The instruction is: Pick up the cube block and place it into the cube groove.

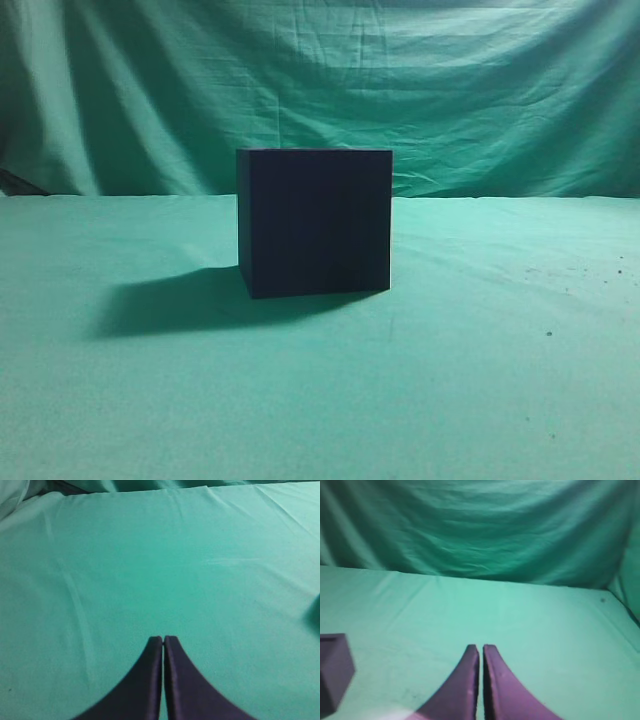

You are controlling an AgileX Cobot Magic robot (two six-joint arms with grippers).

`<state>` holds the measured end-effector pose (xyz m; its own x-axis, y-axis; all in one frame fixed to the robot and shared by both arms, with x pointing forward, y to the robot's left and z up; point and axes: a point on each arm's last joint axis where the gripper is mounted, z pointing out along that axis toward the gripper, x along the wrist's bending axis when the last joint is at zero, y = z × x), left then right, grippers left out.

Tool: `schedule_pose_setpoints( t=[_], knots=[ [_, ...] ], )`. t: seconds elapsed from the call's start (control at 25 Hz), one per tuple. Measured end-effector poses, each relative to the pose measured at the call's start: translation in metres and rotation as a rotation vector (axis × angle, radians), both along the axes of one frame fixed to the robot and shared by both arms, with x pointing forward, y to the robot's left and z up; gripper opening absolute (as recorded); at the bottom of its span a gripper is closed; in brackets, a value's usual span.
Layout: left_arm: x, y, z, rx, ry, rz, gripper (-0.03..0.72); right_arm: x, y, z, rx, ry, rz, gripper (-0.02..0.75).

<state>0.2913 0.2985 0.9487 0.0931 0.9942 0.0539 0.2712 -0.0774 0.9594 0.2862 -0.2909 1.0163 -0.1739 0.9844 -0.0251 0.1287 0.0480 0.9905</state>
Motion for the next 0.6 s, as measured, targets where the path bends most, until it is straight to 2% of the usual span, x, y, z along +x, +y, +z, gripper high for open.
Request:
schedule_pose_setpoints(
  t=[0.28, 0.6],
  knots=[
    [0.000, 0.000, 0.000, 0.000, 0.000, 0.000, 0.000, 0.007, -0.004, -0.059, 0.041, 0.065, -0.108, 0.000],
    [0.000, 0.000, 0.000, 0.000, 0.000, 0.000, 0.000, 0.005, -0.004, -0.071, 0.041, 0.177, -0.116, 0.000]
  ],
)
